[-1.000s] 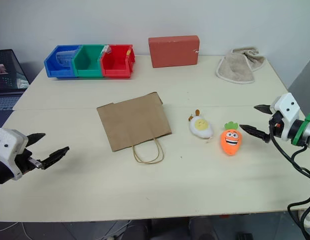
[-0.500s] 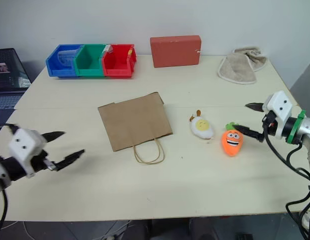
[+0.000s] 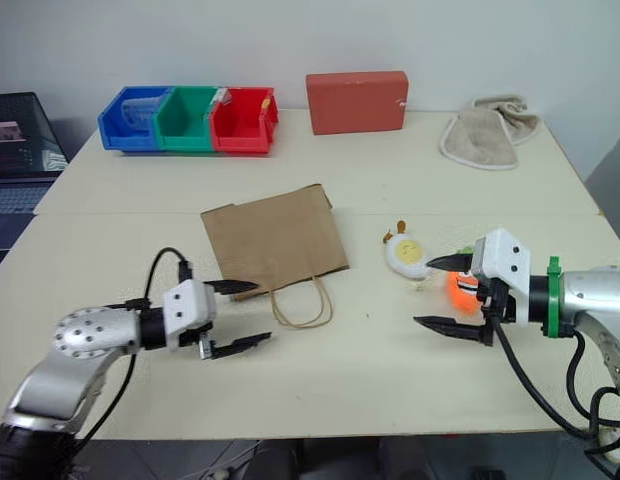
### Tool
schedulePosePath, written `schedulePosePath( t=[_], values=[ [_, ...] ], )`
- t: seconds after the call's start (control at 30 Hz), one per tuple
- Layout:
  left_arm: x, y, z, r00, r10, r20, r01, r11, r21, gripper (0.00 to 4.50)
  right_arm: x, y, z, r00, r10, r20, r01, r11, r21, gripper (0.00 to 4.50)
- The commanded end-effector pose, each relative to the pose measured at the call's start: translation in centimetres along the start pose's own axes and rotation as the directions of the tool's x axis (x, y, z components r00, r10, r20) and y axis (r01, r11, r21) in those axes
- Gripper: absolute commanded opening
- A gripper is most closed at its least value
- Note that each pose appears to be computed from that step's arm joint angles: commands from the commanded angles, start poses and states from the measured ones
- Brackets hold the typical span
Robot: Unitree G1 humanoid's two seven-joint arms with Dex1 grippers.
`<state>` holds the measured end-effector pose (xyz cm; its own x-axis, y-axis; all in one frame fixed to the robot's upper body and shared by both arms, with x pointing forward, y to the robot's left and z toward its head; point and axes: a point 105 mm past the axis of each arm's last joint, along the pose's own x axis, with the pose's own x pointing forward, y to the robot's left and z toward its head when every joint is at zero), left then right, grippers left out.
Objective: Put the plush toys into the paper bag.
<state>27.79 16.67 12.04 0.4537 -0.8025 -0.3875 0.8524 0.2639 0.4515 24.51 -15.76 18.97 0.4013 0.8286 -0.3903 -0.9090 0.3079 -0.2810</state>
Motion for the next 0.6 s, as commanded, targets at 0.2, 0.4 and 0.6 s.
schedulePosePath(
  t=[0.2, 0.4, 0.6],
  values=[
    [2.5, 0.1, 0.4, 0.996, -0.046, 0.071, 0.042, 0.997, 0.06, 4.09, -0.1, 0.8, 1.2, 0.999, -0.014, 0.033, 0.015, 1.0, -0.018, 4.5],
    [2.8, 0.2, 1.1, 0.993, -0.073, 0.093, 0.068, 0.996, 0.053, 2.33, 0.2, 1.5, 1.7, 0.998, 0.01, 0.06, -0.009, 1.0, -0.008, 4.5],
    [2.6, 0.1, 1.4, 0.989, -0.114, 0.095, 0.111, 0.993, 0.034, 0.45, 0.4, 1.9, 1.7, 0.998, 0.022, 0.066, -0.022, 1.0, -0.001, 4.5]
  ],
)
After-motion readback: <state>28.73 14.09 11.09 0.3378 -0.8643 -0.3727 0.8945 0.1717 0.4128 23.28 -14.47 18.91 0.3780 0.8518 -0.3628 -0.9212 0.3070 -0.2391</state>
